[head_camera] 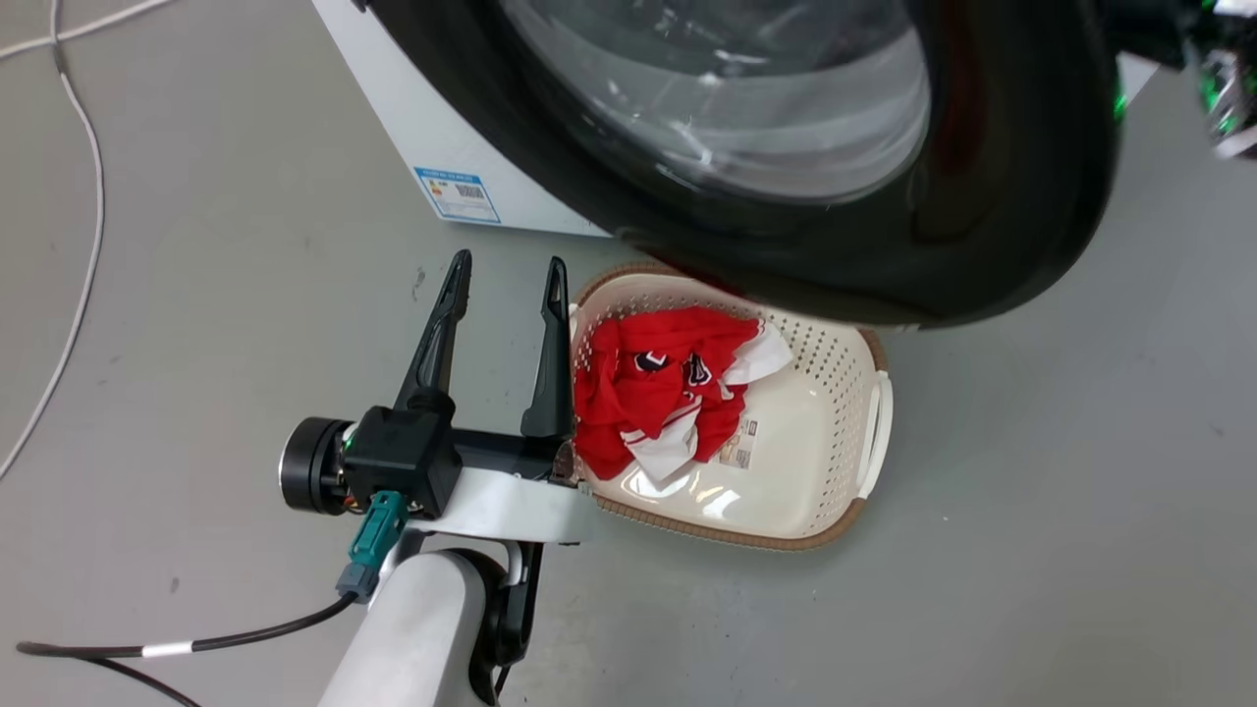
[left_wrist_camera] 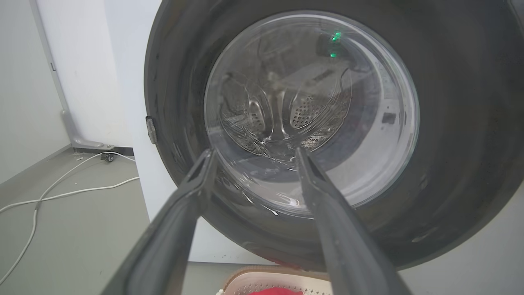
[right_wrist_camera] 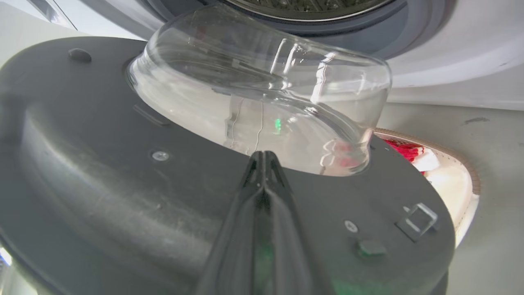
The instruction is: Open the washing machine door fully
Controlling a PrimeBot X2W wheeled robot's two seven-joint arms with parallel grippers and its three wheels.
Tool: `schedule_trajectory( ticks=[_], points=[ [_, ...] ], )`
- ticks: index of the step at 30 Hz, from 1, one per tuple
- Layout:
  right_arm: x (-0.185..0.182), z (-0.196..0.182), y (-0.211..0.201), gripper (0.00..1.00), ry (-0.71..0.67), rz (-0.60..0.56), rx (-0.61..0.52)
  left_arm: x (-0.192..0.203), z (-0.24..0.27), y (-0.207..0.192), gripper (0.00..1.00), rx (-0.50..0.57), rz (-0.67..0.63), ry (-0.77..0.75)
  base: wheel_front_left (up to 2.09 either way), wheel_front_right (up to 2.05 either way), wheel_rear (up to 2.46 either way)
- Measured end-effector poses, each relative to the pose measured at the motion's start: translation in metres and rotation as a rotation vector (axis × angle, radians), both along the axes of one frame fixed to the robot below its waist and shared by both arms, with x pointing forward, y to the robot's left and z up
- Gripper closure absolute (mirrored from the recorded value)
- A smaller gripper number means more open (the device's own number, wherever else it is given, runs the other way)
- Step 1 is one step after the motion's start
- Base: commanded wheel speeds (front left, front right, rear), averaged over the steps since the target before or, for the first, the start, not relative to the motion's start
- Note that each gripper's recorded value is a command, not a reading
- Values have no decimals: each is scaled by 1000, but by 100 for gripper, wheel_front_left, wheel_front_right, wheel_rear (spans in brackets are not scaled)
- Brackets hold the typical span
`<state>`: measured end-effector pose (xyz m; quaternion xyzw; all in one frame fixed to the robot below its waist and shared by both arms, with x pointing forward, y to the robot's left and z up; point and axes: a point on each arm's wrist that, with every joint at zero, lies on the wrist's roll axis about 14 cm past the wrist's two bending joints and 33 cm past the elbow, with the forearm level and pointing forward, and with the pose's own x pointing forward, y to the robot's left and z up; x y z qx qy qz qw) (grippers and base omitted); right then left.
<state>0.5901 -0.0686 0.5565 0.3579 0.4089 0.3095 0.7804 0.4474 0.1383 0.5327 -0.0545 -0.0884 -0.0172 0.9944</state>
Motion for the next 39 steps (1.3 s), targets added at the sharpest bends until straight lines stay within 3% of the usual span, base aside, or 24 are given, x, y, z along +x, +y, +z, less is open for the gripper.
schedule_trajectory(
  ticks=[28,35,39],
  points=[
    [-145,-4,93,100,12,476,105,-25,13,-9,0,8,-52,-24,0,0,0],
    [-167,-6,104,100,8,525,136,-25,13,-10,0,12,-60,-25,0,0,0],
    [-167,-4,103,100,-7,486,166,-25,14,-11,0,11,-61,-27,0,0,0]
  ],
)
